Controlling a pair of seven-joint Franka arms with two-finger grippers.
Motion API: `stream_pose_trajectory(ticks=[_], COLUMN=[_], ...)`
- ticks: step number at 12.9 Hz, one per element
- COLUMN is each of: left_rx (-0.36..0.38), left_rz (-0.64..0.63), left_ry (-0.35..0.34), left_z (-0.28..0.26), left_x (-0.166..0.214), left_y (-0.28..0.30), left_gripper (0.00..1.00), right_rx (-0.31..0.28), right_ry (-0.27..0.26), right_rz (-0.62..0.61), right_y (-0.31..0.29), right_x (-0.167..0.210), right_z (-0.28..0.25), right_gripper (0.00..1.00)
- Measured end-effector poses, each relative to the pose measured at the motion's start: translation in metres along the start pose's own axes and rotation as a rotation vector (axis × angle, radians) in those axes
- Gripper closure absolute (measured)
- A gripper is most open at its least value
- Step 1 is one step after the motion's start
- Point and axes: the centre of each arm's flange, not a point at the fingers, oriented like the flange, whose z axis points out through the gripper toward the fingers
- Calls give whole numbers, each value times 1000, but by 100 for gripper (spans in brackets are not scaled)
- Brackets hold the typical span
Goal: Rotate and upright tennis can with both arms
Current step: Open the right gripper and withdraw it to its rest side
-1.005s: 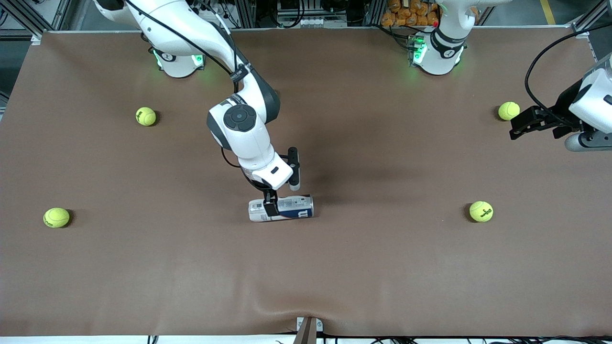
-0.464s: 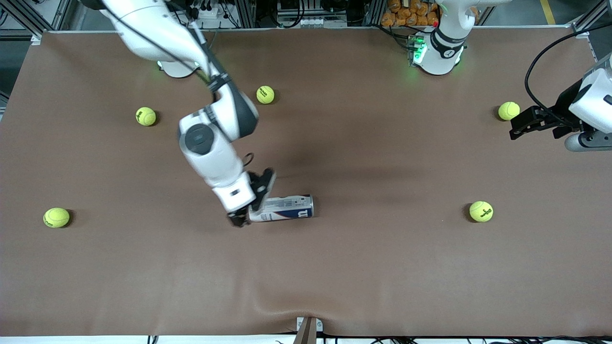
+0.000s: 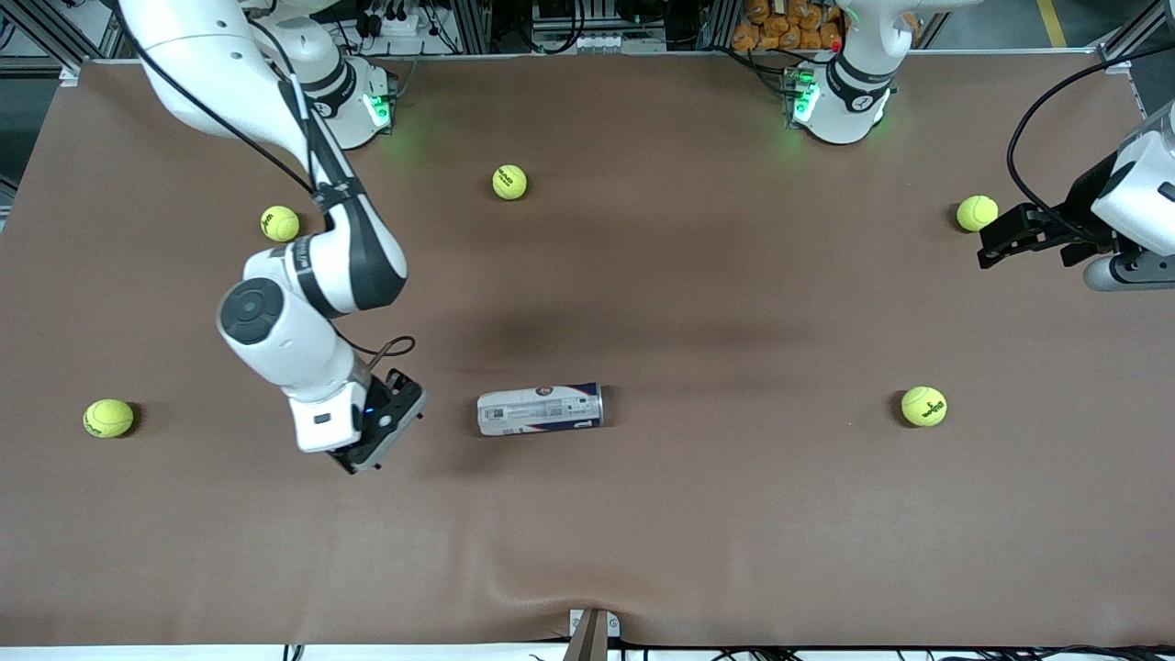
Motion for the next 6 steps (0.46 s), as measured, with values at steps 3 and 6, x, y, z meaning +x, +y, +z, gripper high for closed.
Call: stream_pose_trajectory(ticks=[3,6], left_rx=[0,0], left_rz=[0,1], left_ry=[0,0], left_z=[0,0], left_x=[0,0], left_y=[0,1], left_gripper=[0,0], right_rx=[-12,24], right_ry=[-9,-76], right_rz=[135,317], right_y=[40,76], right_x=[-28,-70], right_z=[-33,-81], right_gripper=[0,0])
